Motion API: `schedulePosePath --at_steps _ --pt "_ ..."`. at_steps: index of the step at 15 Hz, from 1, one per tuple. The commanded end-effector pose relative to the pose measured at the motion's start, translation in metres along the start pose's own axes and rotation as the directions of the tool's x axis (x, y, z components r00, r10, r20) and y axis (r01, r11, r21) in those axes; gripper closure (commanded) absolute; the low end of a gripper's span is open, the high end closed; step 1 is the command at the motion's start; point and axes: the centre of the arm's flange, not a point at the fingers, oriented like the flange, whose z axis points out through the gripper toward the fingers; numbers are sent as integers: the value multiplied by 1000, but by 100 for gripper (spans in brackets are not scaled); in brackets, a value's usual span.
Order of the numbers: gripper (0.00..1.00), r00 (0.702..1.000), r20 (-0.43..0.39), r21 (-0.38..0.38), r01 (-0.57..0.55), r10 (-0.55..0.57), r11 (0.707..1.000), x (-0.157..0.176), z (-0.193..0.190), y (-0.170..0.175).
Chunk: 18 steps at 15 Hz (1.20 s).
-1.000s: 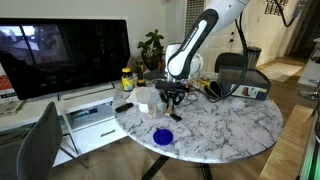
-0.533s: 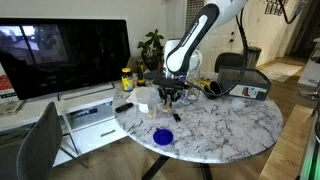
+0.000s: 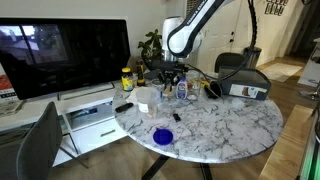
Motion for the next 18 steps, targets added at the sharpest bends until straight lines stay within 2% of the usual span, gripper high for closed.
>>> schedulePosePath --at_steps 1,5,10,18 --pt "93 997 -50 17 51 -50 999 -17 -47 9" --pt "93 987 -57 81 155 -151 985 -46 -73 -5" --pt "93 973 -43 111 232 -228 966 -86 -76 -23" --pt "93 964 -90 129 261 -250 957 -89 -51 -42"
